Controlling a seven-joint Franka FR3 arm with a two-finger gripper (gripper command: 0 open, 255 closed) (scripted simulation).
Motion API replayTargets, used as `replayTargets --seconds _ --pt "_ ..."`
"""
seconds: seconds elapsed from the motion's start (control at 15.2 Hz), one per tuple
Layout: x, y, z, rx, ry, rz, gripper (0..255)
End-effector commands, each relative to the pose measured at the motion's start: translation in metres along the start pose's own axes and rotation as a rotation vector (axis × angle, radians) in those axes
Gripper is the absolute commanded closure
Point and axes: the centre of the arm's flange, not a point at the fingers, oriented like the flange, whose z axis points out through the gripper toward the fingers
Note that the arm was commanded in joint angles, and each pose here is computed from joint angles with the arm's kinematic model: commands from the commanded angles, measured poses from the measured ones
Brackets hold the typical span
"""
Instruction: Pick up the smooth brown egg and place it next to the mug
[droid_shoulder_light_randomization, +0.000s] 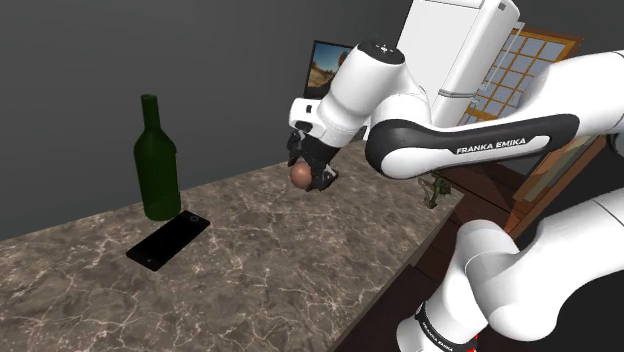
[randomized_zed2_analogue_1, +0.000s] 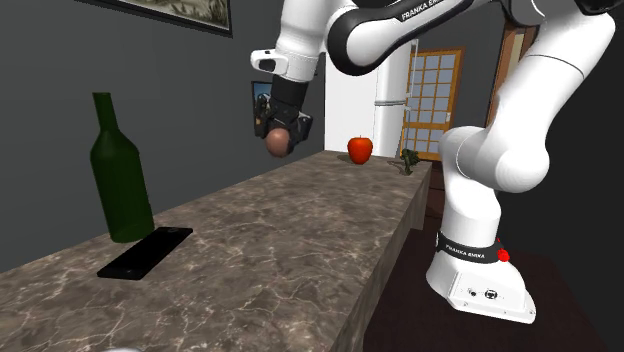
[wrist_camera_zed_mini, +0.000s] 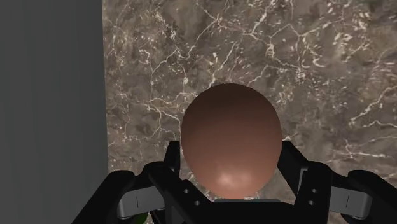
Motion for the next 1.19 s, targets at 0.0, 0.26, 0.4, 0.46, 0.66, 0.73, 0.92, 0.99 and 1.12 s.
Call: replayTargets --seconds 0.0,0.26,0.4,0.46,0.66,0.73,0.92,0.99,1.12 --pt "0.027 -0.007 -0.004 0.0 0.0 0.002 255" --pt "0.078 -0.015 -0.013 0.0 0.0 0.002 255" --pt "0.104 -0.019 -0.018 0.0 0.0 0.002 255" --pt "0.117 -0.021 -0.02 0.0 0.0 0.002 255" --pt "0.155 -0.027 -0.028 0.0 0.0 0.002 255" --pt "0.168 -0.029 -0.03 0.0 0.0 0.002 255" --pt "0.206 -0.035 -0.037 0.0 0.0 0.002 255" --pt "0.219 -0.037 -0.039 0.0 0.0 0.002 255" --pt "0.245 -0.041 -0.044 0.0 0.0 0.002 255"
